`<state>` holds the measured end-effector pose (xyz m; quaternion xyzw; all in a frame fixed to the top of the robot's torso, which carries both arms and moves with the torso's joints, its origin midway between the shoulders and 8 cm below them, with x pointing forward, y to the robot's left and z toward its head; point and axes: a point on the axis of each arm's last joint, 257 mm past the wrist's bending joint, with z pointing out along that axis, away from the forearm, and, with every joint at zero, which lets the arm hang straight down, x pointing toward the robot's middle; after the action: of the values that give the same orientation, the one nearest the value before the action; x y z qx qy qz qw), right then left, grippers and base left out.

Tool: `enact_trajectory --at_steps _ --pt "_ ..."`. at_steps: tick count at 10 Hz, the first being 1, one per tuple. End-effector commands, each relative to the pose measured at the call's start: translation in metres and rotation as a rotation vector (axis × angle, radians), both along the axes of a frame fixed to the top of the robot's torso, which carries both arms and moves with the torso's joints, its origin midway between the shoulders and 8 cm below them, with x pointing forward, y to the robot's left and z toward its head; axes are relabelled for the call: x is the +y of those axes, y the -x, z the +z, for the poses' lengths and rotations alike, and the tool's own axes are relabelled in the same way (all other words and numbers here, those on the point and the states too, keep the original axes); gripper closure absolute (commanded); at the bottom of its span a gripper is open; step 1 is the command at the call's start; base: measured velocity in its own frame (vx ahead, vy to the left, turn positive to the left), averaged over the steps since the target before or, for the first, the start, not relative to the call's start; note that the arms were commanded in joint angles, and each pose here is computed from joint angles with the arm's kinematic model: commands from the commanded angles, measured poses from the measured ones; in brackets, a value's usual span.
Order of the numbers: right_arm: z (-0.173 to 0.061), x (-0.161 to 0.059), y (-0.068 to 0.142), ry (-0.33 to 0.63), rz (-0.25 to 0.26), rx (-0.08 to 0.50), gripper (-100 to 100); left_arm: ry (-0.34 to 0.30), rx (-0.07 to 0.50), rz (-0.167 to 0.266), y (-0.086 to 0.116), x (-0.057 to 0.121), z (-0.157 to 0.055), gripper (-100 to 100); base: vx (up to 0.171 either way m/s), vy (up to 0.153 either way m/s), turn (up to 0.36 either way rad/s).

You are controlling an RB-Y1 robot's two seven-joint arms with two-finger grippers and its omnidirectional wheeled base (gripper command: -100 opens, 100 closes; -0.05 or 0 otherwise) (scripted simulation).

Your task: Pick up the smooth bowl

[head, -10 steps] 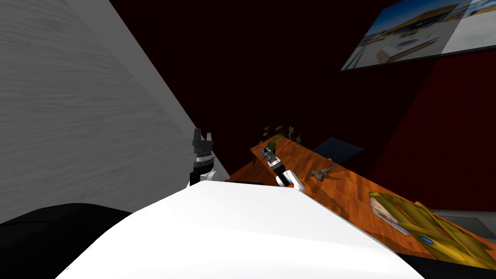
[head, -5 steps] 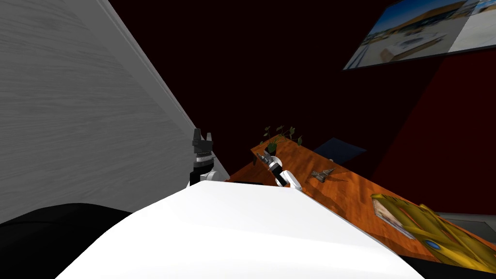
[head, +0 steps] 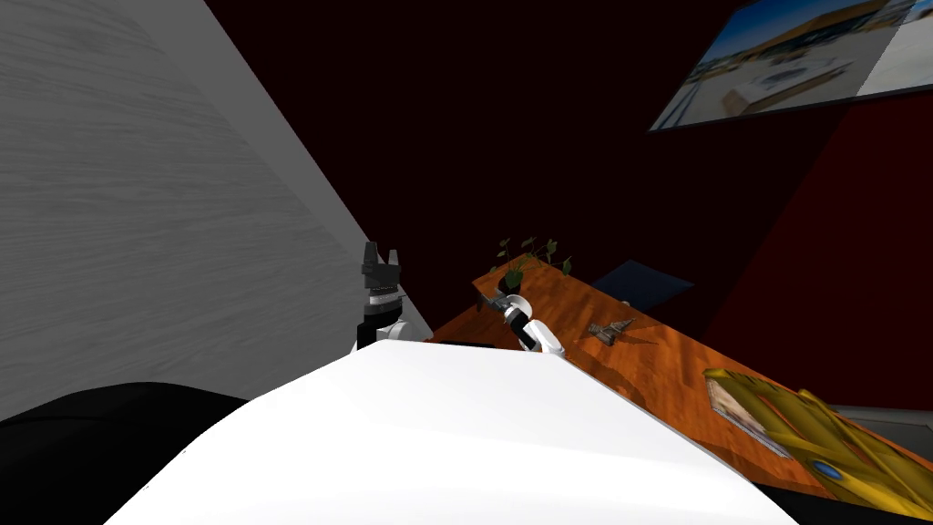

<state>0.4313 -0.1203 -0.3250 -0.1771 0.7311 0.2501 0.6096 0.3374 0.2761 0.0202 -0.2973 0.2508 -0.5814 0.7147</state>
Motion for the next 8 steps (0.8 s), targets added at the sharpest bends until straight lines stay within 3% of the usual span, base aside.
enact_trajectory --at_steps 1,4,5,6,7,8 --pt "-0.023 -0.003 0.001 0.078 0.020 0.022 -100 0.000 0.000 0.000 0.000 0.000 0.000 0 0.016 0.013 0.010" --pt "-0.054 -0.010 0.006 0.185 0.045 0.053 -100 0.000 0.000 0.000 0.000 0.000 0.000 0 0.011 0.012 0.010" --pt "-0.075 -0.019 0.008 0.247 0.057 0.078 -100 0.000 0.000 0.000 0.000 0.000 0.000 0 0.015 0.017 0.013" --pt "-0.078 -0.019 0.009 0.270 0.066 0.076 -100 0.000 0.000 0.000 0.000 0.000 0.000 0 0.012 0.016 0.006" --pt "-0.098 -0.030 0.011 0.331 0.077 0.102 -100 0.000 0.000 0.000 0.000 0.000 0.000 0 0.009 0.020 0.014" --pt "-0.101 -0.030 0.013 0.355 0.087 0.098 -100 0.000 0.000 0.000 0.000 0.000 0.000 0 0.008 0.015 0.006"
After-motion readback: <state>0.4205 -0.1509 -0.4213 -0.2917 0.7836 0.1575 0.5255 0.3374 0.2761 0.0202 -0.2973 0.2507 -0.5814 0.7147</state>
